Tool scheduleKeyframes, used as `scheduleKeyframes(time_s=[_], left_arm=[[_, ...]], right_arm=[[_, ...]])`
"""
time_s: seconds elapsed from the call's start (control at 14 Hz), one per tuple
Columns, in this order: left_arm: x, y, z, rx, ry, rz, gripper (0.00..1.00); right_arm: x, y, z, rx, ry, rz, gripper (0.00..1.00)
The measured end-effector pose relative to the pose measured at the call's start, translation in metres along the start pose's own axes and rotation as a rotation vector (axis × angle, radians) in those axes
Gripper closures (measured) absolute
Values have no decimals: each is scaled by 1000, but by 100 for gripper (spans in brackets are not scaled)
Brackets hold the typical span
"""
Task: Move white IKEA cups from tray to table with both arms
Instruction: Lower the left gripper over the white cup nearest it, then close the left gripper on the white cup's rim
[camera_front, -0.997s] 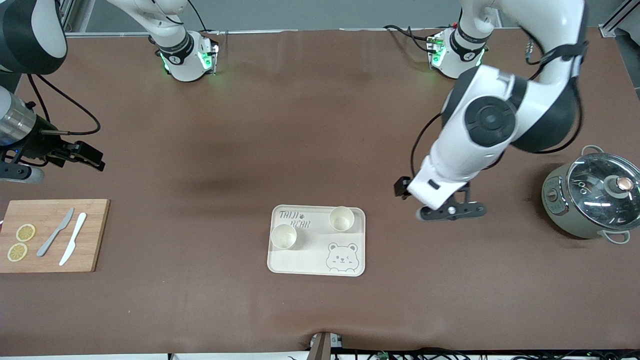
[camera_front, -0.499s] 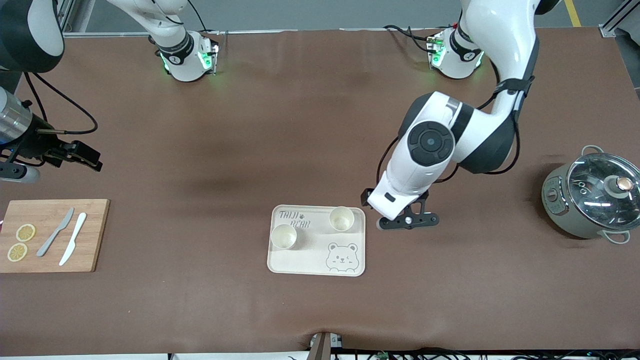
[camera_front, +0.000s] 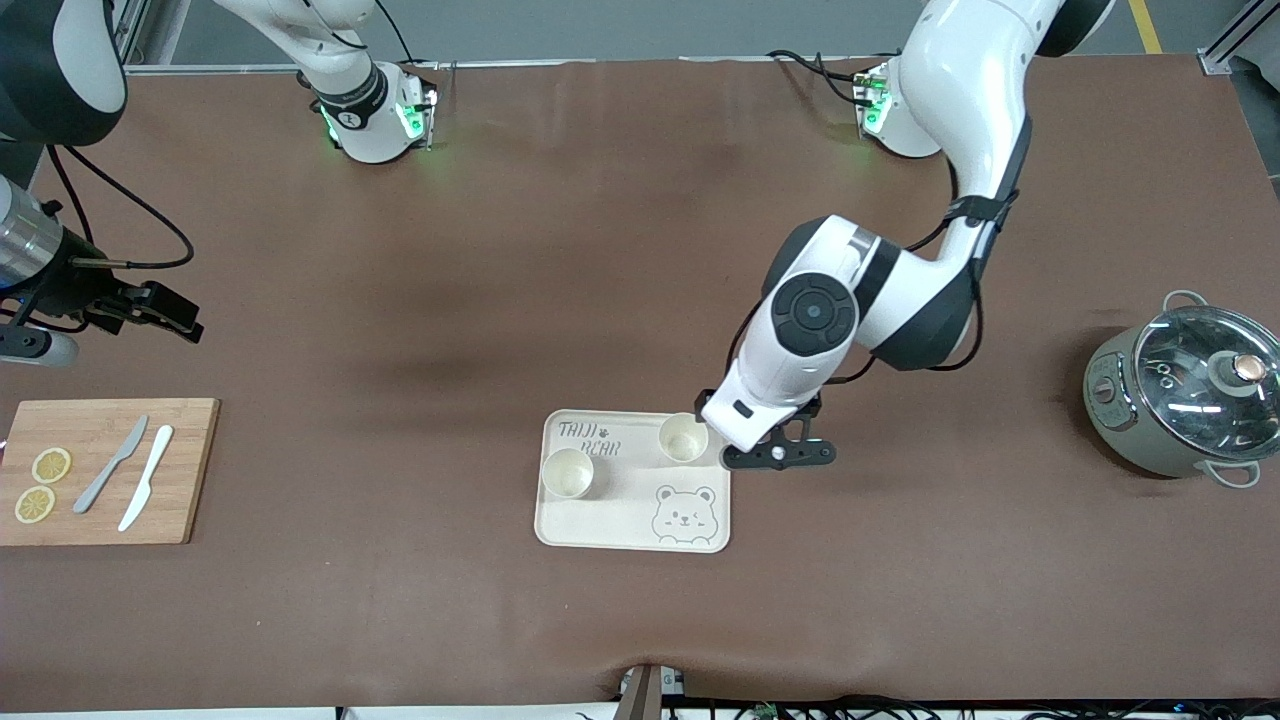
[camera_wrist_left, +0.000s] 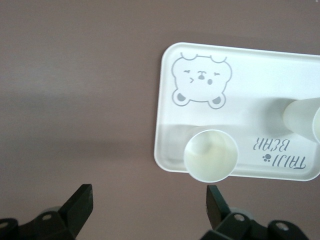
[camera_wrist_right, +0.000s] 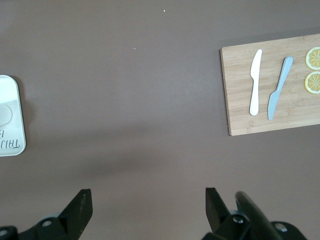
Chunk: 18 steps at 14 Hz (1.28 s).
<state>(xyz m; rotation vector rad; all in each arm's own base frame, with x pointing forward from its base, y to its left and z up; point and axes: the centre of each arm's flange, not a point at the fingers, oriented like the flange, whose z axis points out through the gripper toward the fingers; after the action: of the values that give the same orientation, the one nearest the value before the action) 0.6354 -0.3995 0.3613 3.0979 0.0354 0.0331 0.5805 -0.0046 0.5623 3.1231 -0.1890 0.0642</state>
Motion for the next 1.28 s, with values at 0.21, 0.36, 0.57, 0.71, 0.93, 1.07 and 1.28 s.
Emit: scheduleKeyframes(time_s=[0.21,0.36,0.57,0.71,0.93,1.07,1.28], left_arm=[[-5,20,27,-32,34,6,0],[-5,20,40,-39,41,6,0],[-9,20,60,-51,54,10,0],[-14,19,76,-56,59,12,0],[-20,16,94,-59,63,15,0],[-23,14,103,-55,68,21,0],[-25,12,108,-49,73,29,0]], right_arm=[[0,0,0,0,0,-1,0],[0,0,0,0,0,-2,0],[0,-1,0,0,0,-3,0],[0,-1,0,0,-1,-4,0],[0,-2,0,0,-1,-4,0],[0,-2,0,0,-1,-5,0],[0,-3,0,0,-1,-6,0]])
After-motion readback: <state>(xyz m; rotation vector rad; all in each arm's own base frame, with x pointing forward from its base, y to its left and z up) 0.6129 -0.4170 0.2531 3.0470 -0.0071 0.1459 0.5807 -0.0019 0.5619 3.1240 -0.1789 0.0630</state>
